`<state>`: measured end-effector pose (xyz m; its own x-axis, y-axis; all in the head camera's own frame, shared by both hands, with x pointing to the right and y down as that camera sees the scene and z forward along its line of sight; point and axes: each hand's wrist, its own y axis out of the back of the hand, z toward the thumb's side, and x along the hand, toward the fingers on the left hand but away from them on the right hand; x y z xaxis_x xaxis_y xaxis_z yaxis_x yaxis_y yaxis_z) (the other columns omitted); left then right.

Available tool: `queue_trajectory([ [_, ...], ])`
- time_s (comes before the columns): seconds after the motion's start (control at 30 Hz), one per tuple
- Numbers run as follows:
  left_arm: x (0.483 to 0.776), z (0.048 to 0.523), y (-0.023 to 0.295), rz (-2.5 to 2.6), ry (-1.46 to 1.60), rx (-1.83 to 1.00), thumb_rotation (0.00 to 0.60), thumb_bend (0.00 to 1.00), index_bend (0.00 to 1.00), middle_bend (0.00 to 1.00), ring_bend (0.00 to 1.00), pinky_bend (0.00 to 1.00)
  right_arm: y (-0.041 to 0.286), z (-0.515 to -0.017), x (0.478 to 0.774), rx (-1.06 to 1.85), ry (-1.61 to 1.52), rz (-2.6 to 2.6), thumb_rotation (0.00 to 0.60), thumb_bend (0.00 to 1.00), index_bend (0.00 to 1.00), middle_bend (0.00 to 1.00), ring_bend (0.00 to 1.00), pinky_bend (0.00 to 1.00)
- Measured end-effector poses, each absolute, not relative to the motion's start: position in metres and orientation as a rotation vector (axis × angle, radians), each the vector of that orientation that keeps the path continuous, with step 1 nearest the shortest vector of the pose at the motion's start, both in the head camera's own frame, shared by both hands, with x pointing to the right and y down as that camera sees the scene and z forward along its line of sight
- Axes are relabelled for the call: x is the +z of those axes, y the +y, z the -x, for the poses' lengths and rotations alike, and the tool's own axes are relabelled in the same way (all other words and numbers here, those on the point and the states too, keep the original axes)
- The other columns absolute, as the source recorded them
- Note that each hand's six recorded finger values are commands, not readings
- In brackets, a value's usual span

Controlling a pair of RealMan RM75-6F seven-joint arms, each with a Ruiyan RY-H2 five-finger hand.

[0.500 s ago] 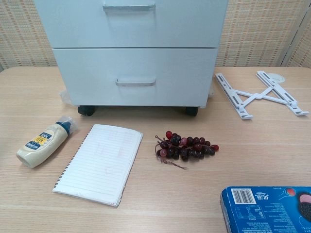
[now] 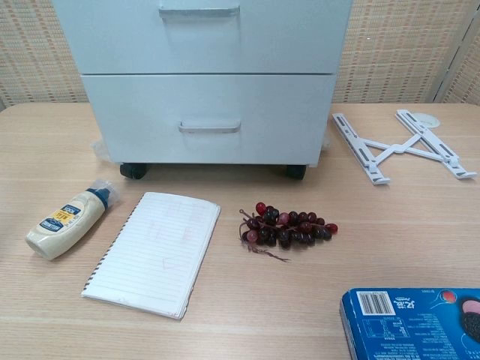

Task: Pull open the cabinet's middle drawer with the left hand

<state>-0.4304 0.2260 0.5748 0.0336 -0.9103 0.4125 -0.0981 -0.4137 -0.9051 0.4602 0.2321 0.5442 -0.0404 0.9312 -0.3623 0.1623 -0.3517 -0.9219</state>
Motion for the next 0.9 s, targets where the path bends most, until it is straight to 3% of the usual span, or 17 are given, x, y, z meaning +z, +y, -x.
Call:
queue_trajectory([
  [0.07,0.575,0.428,0.225,1.623,1.039,-1.440,0.600,0.52,0.25,0.27,0.28,0.32,0.232,-0.461,0.544,1.456,-1.180,1.562,0.600,0.20,0.33,0.39,0.33,0.44],
  [0.17,0.575,0.421,0.220,1.661,1.039,-1.395,0.600,0.52,0.27,0.35,0.40,0.40,0.231,-0.460,0.543,1.451,-1.180,1.561,0.600,0.20,0.33,0.39,0.33,0.44],
  [0.27,0.574,0.411,0.211,1.697,1.025,-1.331,0.600,0.52,0.28,0.47,0.47,0.56,0.230,-0.458,0.543,1.442,-1.179,1.564,0.600,0.20,0.33,0.39,0.33,0.44],
  [0.37,0.575,0.397,0.201,1.743,1.000,-1.263,0.600,0.52,0.29,0.59,0.65,0.79,0.228,-0.457,0.543,1.436,-1.174,1.568,0.600,0.20,0.33,0.39,0.33,0.44],
  [0.5,0.574,0.374,0.189,1.816,0.964,-1.161,0.600,0.52,0.29,0.77,0.83,0.95,0.227,-0.456,0.544,1.435,-1.167,1.573,0.600,0.20,0.33,0.39,0.33,0.44],
  [0.63,0.575,0.350,0.178,1.902,0.930,-1.071,0.600,0.53,0.29,0.86,0.92,1.00,0.227,-0.455,0.545,1.437,-1.164,1.578,0.600,0.20,0.33,0.39,0.33,0.44],
  [0.9,0.574,0.299,0.155,2.010,0.848,-0.910,0.600,0.70,0.25,0.93,0.99,1.00,0.226,-0.456,0.547,1.431,-1.165,1.588,0.600,0.20,0.33,0.39,0.33,0.44],
])
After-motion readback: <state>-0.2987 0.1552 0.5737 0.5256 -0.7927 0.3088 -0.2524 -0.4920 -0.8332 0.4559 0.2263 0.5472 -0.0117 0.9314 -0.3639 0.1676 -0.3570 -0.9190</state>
